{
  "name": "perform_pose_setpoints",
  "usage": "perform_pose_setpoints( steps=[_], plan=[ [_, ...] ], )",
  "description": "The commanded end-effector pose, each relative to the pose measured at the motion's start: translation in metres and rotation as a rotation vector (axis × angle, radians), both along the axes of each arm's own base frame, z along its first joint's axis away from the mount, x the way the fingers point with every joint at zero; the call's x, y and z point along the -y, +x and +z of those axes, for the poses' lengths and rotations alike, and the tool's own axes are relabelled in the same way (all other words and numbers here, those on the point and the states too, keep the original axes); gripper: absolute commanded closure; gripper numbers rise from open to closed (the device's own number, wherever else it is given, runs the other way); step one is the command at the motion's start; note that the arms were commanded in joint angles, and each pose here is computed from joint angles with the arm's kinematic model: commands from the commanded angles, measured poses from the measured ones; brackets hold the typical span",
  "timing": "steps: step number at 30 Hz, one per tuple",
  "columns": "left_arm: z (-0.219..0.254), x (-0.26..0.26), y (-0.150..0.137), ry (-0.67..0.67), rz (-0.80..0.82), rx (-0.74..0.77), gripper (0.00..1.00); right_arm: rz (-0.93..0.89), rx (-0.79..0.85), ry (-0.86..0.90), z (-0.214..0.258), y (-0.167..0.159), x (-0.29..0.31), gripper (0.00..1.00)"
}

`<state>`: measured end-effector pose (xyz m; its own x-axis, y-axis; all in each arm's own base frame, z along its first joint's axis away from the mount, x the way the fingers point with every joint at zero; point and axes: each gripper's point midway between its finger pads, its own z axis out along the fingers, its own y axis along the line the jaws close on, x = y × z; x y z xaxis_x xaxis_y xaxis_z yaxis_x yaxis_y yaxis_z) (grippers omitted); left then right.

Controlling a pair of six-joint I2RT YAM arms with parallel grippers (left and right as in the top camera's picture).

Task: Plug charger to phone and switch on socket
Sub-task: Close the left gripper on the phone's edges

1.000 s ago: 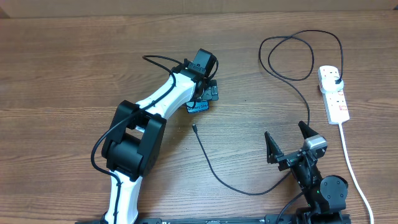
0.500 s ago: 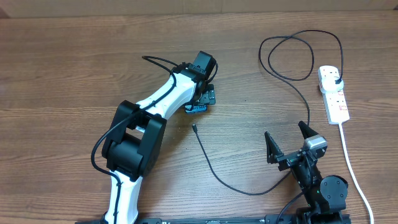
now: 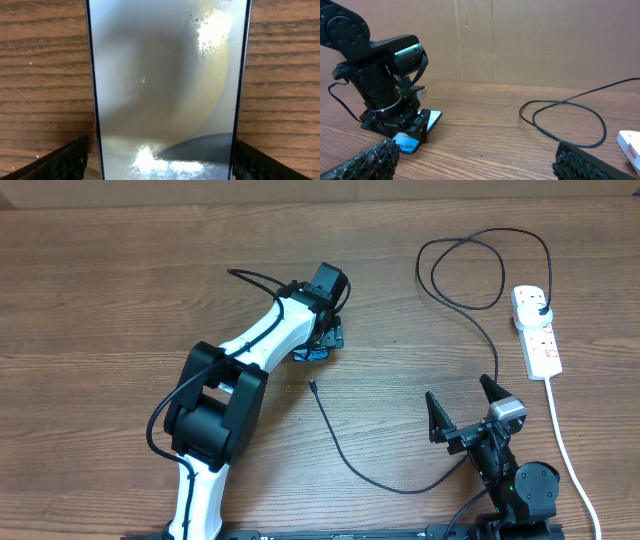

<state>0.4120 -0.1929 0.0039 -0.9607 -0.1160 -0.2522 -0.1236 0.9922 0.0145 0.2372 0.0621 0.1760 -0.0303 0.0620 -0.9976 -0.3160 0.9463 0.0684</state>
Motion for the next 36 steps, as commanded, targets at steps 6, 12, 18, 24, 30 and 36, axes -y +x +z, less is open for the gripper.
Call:
perform_pose_setpoints(
  steps=[6, 12, 18, 24, 30, 36],
  plan=[
    [-0.0106, -0.007, -0.001, 0.039, 0.041, -0.015, 0.09, -0.004, 0.003, -0.001, -0.0021, 0.0003, 0.0002, 0.0],
    [-0.0107, -0.0076, -0.0021, 0.041, 0.048, -0.019, 0.1, -0.004, 0.003, -0.001, -0.0021, 0.0002, 0.0001, 0.0],
    [-0.0111, -0.0087, -0.0039, 0.044, 0.053, -0.026, 0.13, -0.004, 0.003, -0.001, -0.0021, 0.0003, 0.0002, 0.0],
    [-0.0114, -0.0094, -0.0056, 0.046, 0.055, -0.033, 0.14, -0.004, 0.003, -0.001, -0.0021, 0.0003, 0.0002, 0.0],
    [-0.0115, -0.0092, -0.0061, 0.045, 0.055, -0.035, 0.16, -0.004, 0.003, -0.001, -0.0021, 0.0003, 0.0002, 0.0],
    [-0.0117, -0.0083, -0.0065, 0.04, 0.054, -0.038, 0.18, -0.004, 0.003, -0.001, -0.0021, 0.0003, 0.0002, 0.0]
  ],
)
